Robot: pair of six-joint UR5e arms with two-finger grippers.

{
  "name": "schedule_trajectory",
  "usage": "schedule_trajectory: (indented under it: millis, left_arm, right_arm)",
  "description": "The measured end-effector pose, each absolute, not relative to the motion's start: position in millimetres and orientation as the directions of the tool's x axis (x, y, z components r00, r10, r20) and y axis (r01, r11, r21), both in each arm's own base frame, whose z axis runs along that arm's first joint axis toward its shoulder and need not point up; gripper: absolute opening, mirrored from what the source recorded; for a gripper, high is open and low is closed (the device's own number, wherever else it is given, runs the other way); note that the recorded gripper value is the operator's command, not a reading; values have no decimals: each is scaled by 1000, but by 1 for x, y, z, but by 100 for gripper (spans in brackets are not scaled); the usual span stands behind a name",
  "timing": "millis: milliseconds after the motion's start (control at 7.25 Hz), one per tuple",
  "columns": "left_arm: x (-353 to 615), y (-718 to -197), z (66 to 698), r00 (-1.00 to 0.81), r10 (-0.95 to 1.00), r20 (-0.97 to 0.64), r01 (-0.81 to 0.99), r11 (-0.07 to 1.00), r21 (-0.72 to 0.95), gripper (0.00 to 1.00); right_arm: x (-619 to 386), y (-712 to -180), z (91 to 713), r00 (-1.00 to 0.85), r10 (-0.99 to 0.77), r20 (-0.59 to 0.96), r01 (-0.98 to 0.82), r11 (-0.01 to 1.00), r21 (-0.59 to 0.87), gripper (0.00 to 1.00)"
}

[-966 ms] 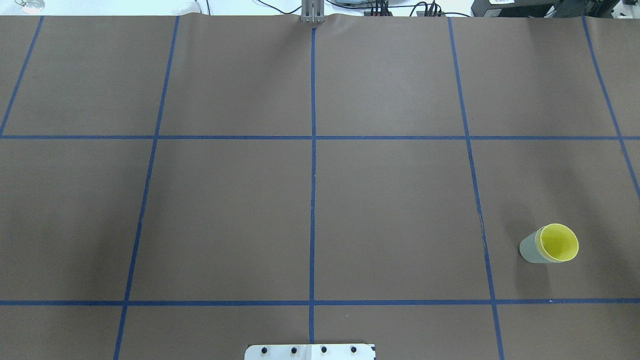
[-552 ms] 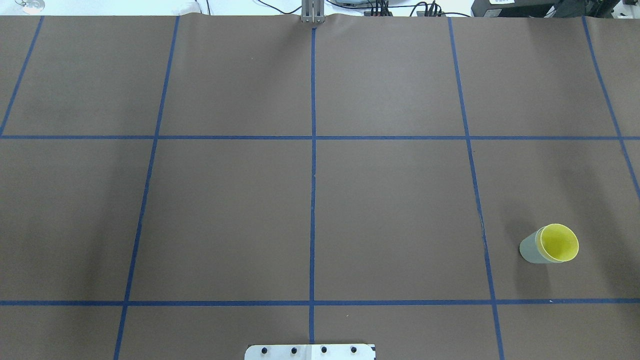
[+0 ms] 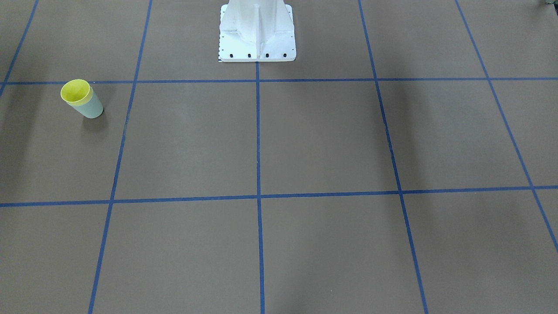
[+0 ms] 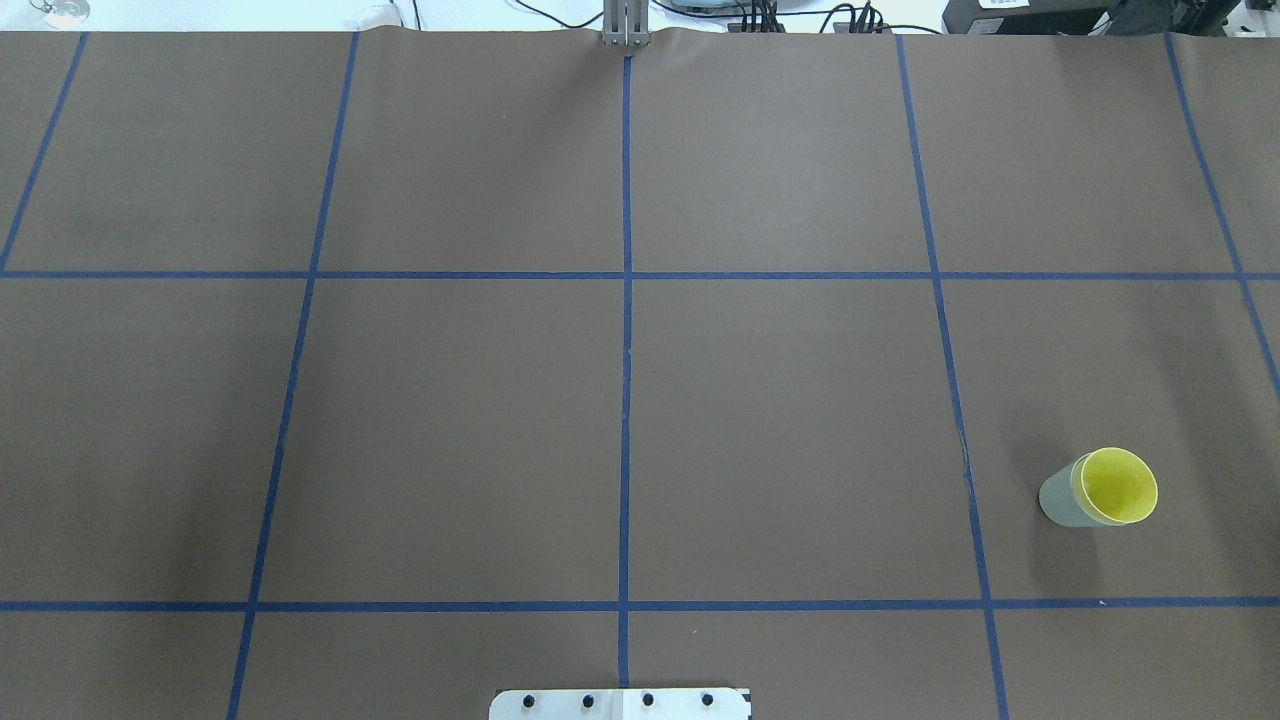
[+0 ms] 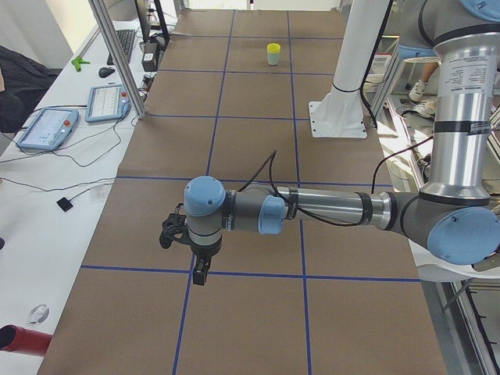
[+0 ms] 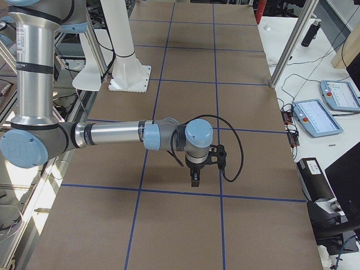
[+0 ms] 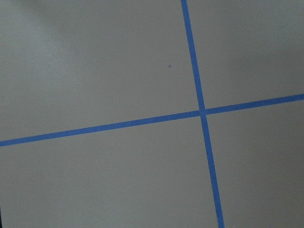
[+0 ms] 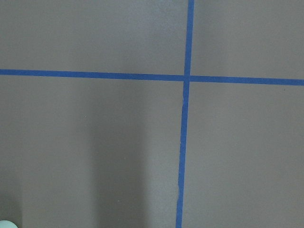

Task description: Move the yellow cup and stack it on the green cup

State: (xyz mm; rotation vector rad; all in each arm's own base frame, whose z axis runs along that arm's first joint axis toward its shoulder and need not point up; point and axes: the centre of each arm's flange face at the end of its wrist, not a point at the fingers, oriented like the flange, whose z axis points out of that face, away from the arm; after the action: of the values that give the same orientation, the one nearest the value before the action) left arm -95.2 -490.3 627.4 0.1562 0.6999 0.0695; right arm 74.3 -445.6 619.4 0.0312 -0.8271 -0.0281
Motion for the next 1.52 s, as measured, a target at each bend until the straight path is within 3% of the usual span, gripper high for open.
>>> schedule_trajectory:
  millis: [1517]
  left_arm:
    - [-93, -467, 640, 761, 112, -639, -16, 988, 154, 100]
  right_arm:
    - [77, -437, 632, 679, -17, 734, 9, 1000, 15, 99]
